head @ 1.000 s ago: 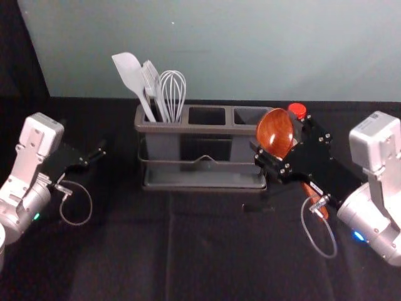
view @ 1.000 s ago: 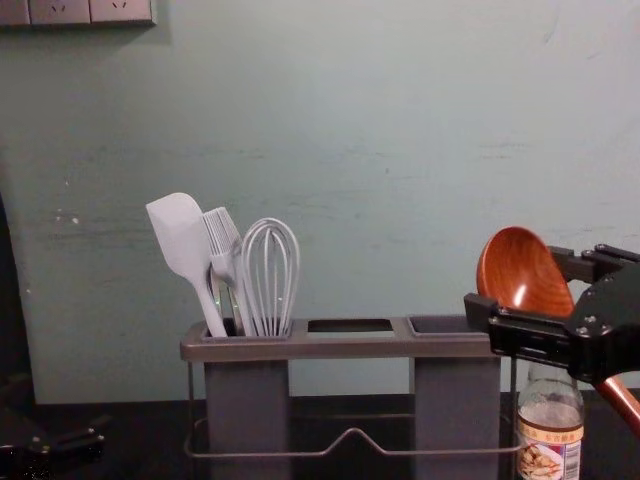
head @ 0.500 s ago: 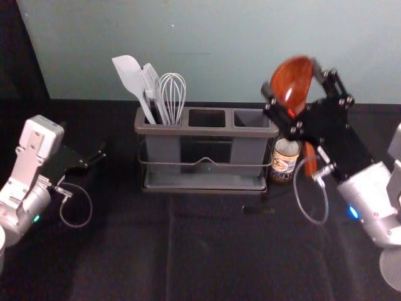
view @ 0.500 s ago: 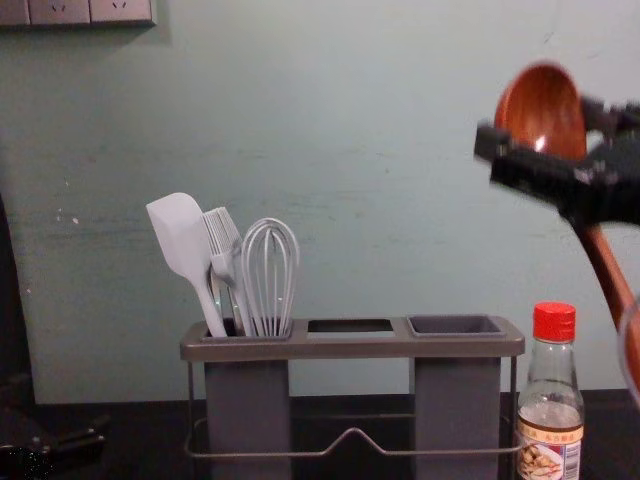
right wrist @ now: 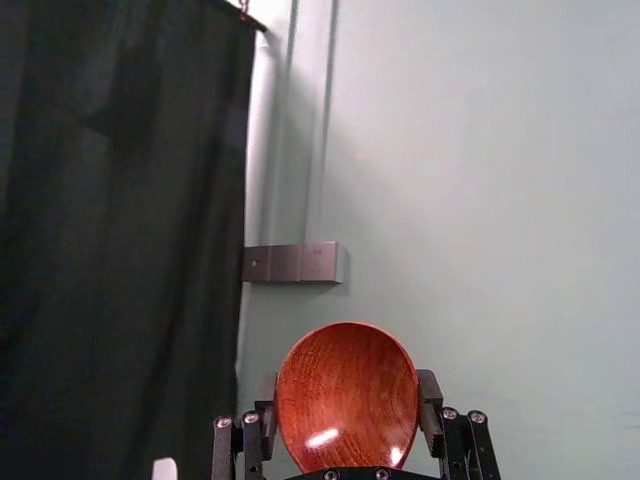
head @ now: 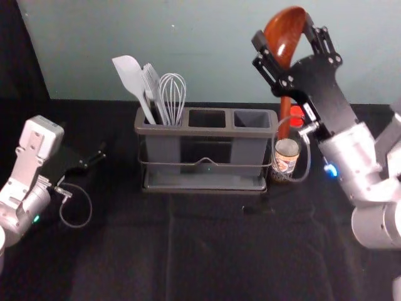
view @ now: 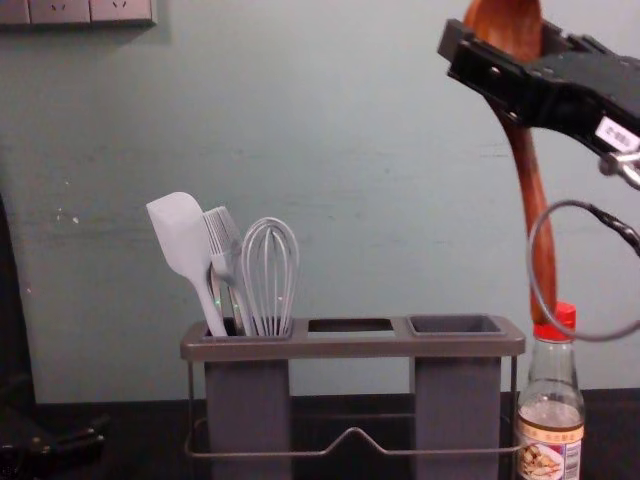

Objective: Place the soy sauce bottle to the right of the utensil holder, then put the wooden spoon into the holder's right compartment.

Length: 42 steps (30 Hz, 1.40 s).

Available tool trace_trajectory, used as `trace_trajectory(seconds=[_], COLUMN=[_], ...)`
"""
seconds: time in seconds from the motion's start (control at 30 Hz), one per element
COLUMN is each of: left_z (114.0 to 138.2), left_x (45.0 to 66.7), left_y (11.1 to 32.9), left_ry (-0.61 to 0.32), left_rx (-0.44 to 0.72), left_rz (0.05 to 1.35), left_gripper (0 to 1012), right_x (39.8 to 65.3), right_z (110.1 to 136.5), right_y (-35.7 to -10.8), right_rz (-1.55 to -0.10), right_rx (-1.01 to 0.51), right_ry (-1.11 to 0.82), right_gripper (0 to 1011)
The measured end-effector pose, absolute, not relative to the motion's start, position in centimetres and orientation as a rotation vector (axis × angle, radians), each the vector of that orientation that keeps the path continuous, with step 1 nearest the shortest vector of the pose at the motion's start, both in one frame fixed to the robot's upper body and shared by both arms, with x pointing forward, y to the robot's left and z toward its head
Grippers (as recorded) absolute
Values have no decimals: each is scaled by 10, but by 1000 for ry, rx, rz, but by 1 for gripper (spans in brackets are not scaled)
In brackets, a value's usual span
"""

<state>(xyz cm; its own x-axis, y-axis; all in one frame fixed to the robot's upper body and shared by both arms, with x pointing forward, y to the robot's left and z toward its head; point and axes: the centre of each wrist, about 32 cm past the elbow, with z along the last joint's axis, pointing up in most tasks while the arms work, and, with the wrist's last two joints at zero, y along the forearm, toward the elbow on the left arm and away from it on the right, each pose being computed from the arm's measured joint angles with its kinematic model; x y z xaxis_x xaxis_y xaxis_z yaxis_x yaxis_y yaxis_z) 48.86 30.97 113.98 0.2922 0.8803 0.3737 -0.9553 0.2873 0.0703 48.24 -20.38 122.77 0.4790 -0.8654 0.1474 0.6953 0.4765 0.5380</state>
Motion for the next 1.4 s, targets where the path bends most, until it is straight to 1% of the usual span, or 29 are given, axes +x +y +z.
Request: trace_trajectory(seconds=[0.27,0.47,0.67,0.7,0.8,1.0,1.4], left_z=[1140,1140,1140,1140,1140,1140,1140], left_x=[489,489,489,489,489,489,489], left_y=[310,310,310,310,310,310,310], left_ry=[-285,-285,-285,-285,-285,-285,-285], left_rx=[304,304,304,305,304,304,304], left_rz=[1248,1248,1248,1248,1248,1248,1248], left_gripper=[1005,1005,1005,1005,1005,1005,1005], right_x=[508,523,542,542,552,563,570], right_z=[1235,1236,1234,1234,1232,1229,1220], right_y=[-210,-213,-211,-211,-207,-200,-189], right_rz=[-934,-907,-876,-876,-872,-861,-845], right_rx=[454,463,464,464,465,462,442], right_ry=[-371,-330,-301,-301,-293,-293,-302], right_gripper=[838,838,838,838,838,838,838])
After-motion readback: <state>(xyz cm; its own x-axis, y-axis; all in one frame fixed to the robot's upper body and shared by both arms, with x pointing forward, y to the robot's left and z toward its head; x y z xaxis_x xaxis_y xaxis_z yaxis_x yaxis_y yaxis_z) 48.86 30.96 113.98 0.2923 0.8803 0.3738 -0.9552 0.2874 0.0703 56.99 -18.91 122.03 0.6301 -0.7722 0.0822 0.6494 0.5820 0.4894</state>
